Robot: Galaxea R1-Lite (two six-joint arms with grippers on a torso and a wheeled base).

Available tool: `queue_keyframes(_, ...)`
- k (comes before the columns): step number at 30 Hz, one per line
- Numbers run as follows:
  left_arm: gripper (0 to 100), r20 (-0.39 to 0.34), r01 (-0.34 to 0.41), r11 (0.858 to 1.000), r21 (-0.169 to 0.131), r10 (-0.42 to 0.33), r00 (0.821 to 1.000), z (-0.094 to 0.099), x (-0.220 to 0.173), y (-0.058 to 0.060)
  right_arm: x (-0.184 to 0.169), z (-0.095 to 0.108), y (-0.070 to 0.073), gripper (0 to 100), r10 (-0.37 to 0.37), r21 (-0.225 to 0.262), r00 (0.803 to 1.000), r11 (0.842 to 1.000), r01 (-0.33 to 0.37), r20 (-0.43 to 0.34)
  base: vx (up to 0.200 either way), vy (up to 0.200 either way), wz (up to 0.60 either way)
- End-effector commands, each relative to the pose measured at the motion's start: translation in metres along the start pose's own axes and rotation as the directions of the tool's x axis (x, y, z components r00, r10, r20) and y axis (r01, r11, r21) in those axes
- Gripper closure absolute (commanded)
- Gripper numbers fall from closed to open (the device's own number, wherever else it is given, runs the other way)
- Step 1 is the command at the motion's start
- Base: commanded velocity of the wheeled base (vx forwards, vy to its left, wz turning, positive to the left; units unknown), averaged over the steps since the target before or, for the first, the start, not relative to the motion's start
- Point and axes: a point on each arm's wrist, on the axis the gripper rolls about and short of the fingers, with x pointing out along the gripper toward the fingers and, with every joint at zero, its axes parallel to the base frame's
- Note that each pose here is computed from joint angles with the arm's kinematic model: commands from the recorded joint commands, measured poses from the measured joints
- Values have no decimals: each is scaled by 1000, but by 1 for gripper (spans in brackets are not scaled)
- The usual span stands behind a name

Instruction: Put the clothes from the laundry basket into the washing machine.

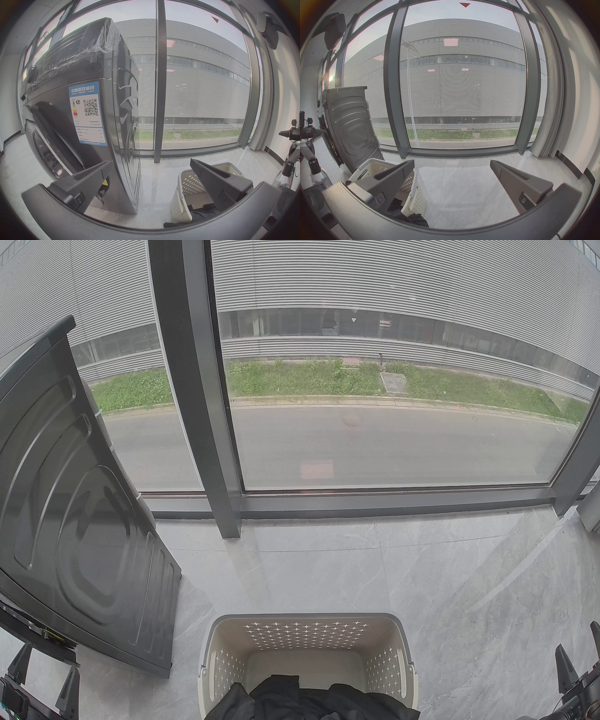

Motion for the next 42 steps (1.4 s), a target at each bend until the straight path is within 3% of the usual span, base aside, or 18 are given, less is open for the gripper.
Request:
queue_keyframes(1,0,3,0,1000,0,0,1000,-4,0,0,0,-5,0,0,1,0,1000,1000,-1,-1,0,0,0)
queue_keyframes(27,0,3,0,1000,3,0,1000,-4,0,0,0,-5,0,0,2,0,1000,1000,-2,-1,0,0,0)
queue_keyframes(42,0,3,0,1000,1,0,1000,-4,0,0,0,-5,0,0,2,0,1000,1000,-2,-1,-200,0,0)
